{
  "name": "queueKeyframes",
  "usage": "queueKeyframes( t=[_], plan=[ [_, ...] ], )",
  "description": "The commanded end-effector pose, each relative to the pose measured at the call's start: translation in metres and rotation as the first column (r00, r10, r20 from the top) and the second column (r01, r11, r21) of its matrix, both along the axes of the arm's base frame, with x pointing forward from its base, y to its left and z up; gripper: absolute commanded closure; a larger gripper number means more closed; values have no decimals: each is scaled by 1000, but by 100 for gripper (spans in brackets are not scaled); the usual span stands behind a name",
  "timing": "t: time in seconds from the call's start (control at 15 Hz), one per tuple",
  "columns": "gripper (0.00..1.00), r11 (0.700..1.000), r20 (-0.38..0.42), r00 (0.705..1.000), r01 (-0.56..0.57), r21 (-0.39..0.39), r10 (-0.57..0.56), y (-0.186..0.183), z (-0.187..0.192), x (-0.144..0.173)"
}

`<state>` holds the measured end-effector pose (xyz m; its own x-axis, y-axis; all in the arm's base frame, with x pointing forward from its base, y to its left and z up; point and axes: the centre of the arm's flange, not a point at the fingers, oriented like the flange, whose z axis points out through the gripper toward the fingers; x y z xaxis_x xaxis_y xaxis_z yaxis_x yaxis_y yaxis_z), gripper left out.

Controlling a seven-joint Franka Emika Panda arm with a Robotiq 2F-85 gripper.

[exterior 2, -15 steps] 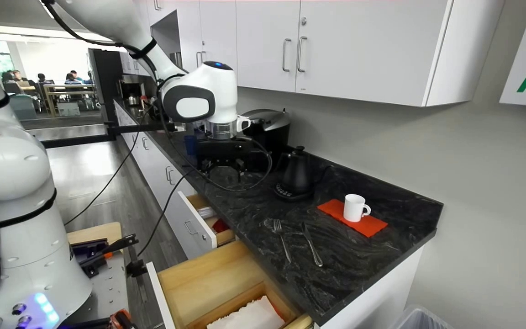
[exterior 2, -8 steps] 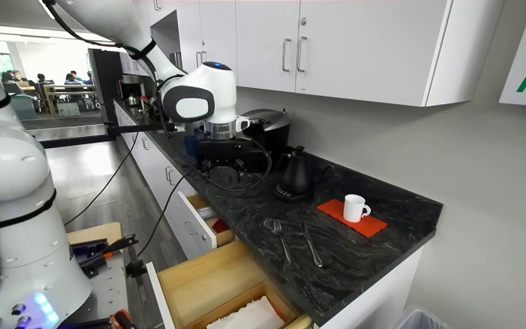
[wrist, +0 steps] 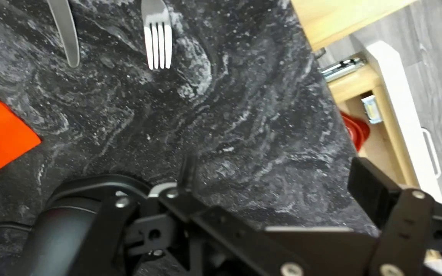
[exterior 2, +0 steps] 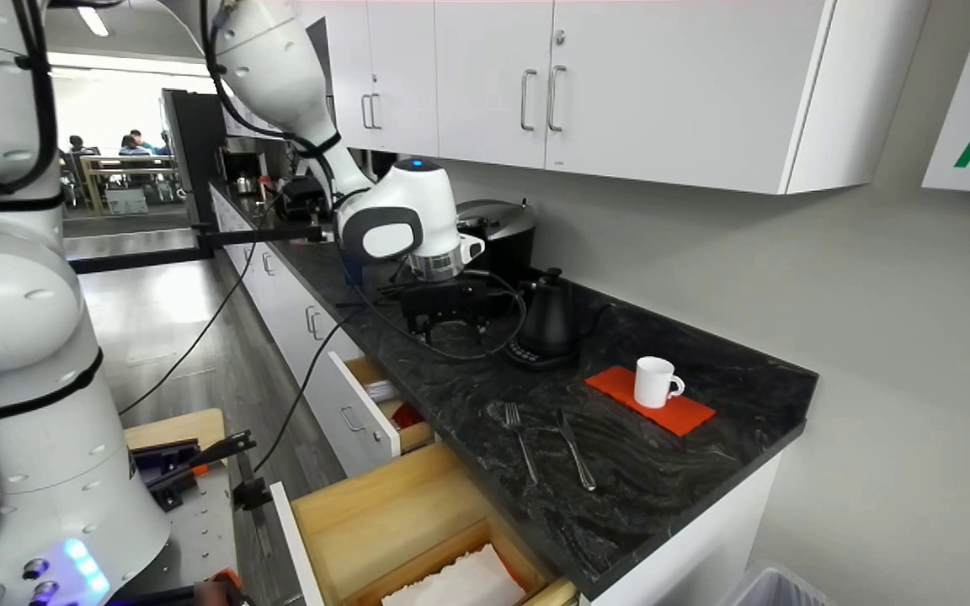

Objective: Pick the fork and knife on the counter and put them in the drawer

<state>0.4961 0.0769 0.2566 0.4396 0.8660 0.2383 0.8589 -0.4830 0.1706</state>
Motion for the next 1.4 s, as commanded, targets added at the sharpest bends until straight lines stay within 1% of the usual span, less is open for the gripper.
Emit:
queueKeyframes(
  t=[0.0,0.27,0.33,0.4,0.47,0.53,0.6,0.8,0.93,1.07,1.33],
  plan=[
    [0,994,23,997,81,-73,-80,-13,-41,60],
    [0,978,17,988,155,-142,-154,-29,-70,104],
    [0,973,24,985,174,-153,-172,-29,-78,110],
    [0,968,29,982,188,-167,-186,-22,-79,119],
    [0,965,26,980,199,-170,-198,-18,-88,126],
    [0,963,20,979,204,-176,-204,-20,-85,132],
    [0,961,10,978,209,-180,-210,-22,-92,133],
    [0,952,-35,972,220,-215,-233,-19,-95,137],
    [0,954,-97,969,202,-222,-228,-15,-89,136],
    [0,962,-152,967,172,-213,-206,-10,-85,137],
    [0,958,-198,956,166,-232,-214,-6,-81,141]
  ],
)
